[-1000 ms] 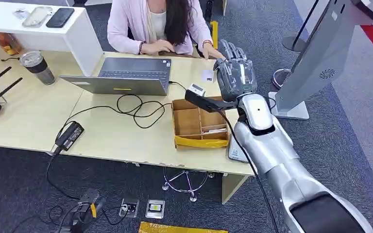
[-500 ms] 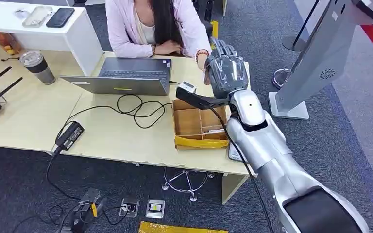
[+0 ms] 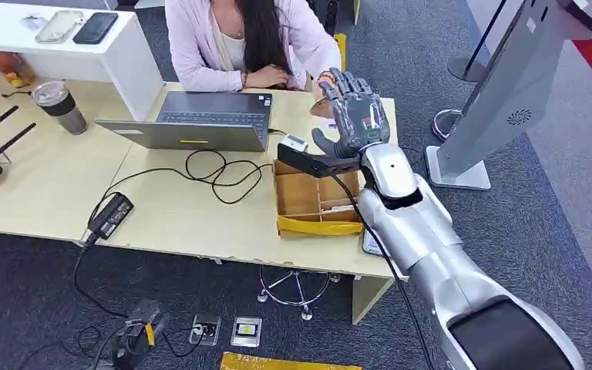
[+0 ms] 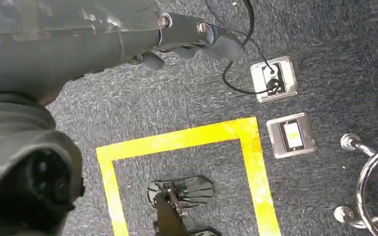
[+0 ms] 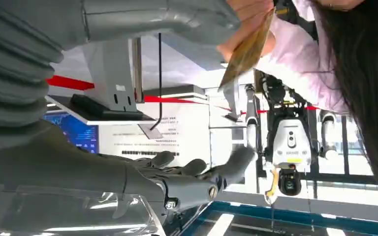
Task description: Pass the card to the sensor for recognition and then transmit it.
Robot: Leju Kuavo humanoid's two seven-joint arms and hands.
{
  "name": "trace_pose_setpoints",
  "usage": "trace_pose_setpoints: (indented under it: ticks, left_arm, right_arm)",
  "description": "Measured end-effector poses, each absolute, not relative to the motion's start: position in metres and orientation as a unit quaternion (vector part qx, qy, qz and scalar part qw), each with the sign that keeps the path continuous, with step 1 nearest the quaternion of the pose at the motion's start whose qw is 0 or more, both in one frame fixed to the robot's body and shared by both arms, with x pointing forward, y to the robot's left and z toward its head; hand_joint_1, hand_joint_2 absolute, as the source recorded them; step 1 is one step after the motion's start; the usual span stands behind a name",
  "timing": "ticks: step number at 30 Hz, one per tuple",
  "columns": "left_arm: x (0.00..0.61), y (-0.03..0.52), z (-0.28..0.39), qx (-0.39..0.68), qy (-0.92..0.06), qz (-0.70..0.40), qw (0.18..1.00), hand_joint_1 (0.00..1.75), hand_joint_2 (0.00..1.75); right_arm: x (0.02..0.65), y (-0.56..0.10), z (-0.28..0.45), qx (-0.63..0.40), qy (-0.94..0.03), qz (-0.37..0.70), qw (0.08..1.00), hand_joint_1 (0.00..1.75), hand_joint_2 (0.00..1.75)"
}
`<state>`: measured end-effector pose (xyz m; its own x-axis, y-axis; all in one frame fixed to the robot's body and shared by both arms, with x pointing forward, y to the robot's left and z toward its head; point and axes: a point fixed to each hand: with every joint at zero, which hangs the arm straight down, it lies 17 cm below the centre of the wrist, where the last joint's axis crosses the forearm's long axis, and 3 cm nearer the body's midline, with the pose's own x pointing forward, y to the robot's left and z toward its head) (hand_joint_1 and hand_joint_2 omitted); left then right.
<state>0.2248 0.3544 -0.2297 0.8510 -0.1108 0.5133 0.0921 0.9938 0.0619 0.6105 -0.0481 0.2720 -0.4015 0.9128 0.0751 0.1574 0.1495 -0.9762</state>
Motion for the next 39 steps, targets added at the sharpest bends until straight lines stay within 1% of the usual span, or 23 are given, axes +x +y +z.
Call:
trace_pose_setpoints:
  ticks: [6, 10, 13, 17, 20, 27, 28, 29, 30, 36, 39]
  left_arm:
    - [0.222, 0.356, -0.231, 0.02, -0.265, -0.06, 0.962, 0.0, 0.0]
    - [0.216, 0.357, -0.233, 0.019, -0.261, -0.059, 0.963, 0.0, 0.0]
    - [0.209, 0.358, -0.234, 0.018, -0.26, -0.055, 0.964, 0.0, 0.0]
    - [0.197, 0.369, -0.237, 0.021, -0.252, -0.047, 0.966, 0.0, 0.0]
    - [0.194, 0.374, -0.237, 0.024, -0.249, -0.041, 0.967, 0.0, 0.0]
    - [0.194, 0.374, -0.237, 0.025, -0.249, -0.041, 0.967, 0.0, 0.0]
    - [0.192, 0.378, -0.238, 0.027, -0.245, -0.035, 0.968, 0.0, 0.0]
    - [0.19, 0.381, -0.239, 0.032, -0.241, -0.031, 0.97, 0.0, 0.0]
    - [0.191, 0.386, -0.239, 0.044, -0.241, -0.018, 0.969, 0.0, 0.0]
    - [0.196, 0.392, -0.238, 0.057, -0.246, 0.0, 0.968, 0.0, 0.0]
    - [0.201, 0.401, -0.235, 0.074, -0.258, 0.029, 0.963, 0.0, 0.0]
  right_arm:
    - [0.617, -0.06, 0.275, -0.409, -0.655, 0.509, 0.381, 0.0, 0.0]
    - [0.632, -0.101, 0.276, -0.406, -0.652, 0.487, 0.416, 0.0, 0.0]
    - [0.647, -0.167, 0.264, -0.405, -0.635, 0.456, 0.474, 0.0, 0.0]
    - [0.657, -0.291, 0.244, -0.432, -0.592, 0.398, 0.551, 0.0, 0.0]
    - [0.646, -0.381, 0.221, -0.456, -0.556, 0.358, 0.596, 0.0, 0.0]
    - [0.644, -0.387, 0.219, -0.457, -0.553, 0.355, 0.599, 0.0, 0.0]
    - [0.629, -0.438, 0.196, -0.468, -0.525, 0.334, 0.628, 0.0, 0.0]
    - [0.594, -0.511, 0.155, -0.479, -0.476, 0.296, 0.676, 0.0, 0.0]
    - [0.517, -0.589, 0.074, -0.48, -0.4, 0.248, 0.741, 0.0, 0.0]
    - [0.45, -0.632, 0.016, -0.46, -0.335, 0.208, 0.795, 0.0, 0.0]
    - [0.377, -0.646, -0.047, -0.427, -0.284, 0.153, 0.845, 0.0, 0.0]
